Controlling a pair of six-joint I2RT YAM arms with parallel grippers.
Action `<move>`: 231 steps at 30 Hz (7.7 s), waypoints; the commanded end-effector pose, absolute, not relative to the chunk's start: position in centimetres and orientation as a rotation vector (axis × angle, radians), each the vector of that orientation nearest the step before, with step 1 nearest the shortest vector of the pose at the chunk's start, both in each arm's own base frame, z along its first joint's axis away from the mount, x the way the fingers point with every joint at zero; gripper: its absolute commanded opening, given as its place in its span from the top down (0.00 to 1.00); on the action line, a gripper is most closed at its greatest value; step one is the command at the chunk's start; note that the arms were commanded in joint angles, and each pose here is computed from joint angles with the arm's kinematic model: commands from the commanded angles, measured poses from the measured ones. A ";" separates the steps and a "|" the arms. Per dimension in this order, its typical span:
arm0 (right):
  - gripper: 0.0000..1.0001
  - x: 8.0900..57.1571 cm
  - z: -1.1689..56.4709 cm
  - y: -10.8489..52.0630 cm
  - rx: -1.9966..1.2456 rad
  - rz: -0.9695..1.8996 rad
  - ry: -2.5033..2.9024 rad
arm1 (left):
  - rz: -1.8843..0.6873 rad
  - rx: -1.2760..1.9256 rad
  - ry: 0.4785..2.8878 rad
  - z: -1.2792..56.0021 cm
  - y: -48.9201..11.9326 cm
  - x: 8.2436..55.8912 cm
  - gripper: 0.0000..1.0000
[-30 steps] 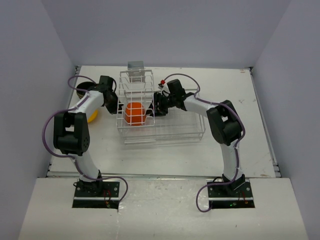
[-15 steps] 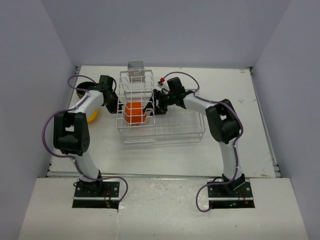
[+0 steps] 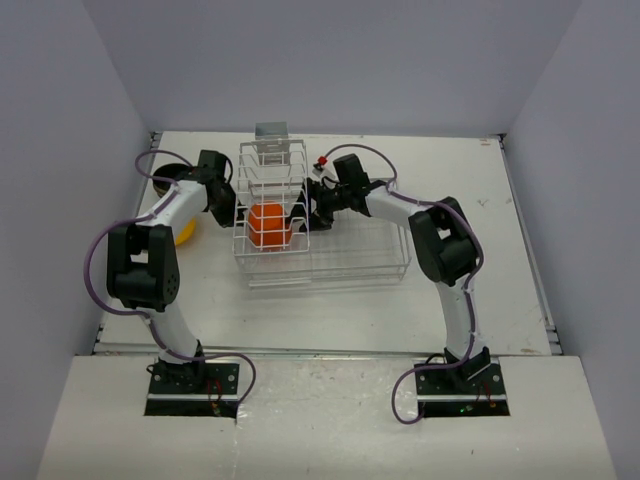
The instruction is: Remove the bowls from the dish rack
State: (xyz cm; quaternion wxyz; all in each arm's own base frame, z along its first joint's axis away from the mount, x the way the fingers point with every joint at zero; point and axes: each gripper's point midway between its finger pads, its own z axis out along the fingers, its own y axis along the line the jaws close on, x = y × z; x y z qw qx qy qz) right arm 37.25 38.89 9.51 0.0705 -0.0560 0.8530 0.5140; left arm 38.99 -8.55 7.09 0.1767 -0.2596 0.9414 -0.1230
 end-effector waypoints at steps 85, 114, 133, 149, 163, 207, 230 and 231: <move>0.54 40.4 11.3 40.7 0.098 1.837 2.211 | -0.421 -0.648 2.639 8.9 -9.9 40.1 1.00; 0.82 42.8 12.6 42.7 0.261 2.085 2.114 | -0.433 -0.636 2.642 8.7 -10.1 40.6 1.00; 1.00 39.6 17.7 41.2 0.135 2.164 1.971 | -0.449 -0.651 2.636 8.7 -9.7 40.4 1.00; 1.00 36.9 24.2 39.8 -0.083 2.244 1.836 | -0.455 -0.666 2.622 8.6 -8.9 40.0 1.00; 1.00 32.1 28.0 36.1 -0.298 2.193 1.881 | -0.480 -0.657 2.602 9.5 -9.0 40.2 1.00; 1.00 41.9 25.7 2.9 0.274 -0.051 2.382 | -0.238 -0.661 2.598 9.0 -3.0 38.9 0.97; 1.00 40.5 8.5 -7.4 0.674 -0.340 2.743 | -0.289 -0.643 2.486 14.4 -1.7 40.6 0.92; 1.00 40.4 8.1 -7.4 0.678 -0.341 2.753 | -0.290 -0.642 2.483 14.5 -1.7 40.7 0.90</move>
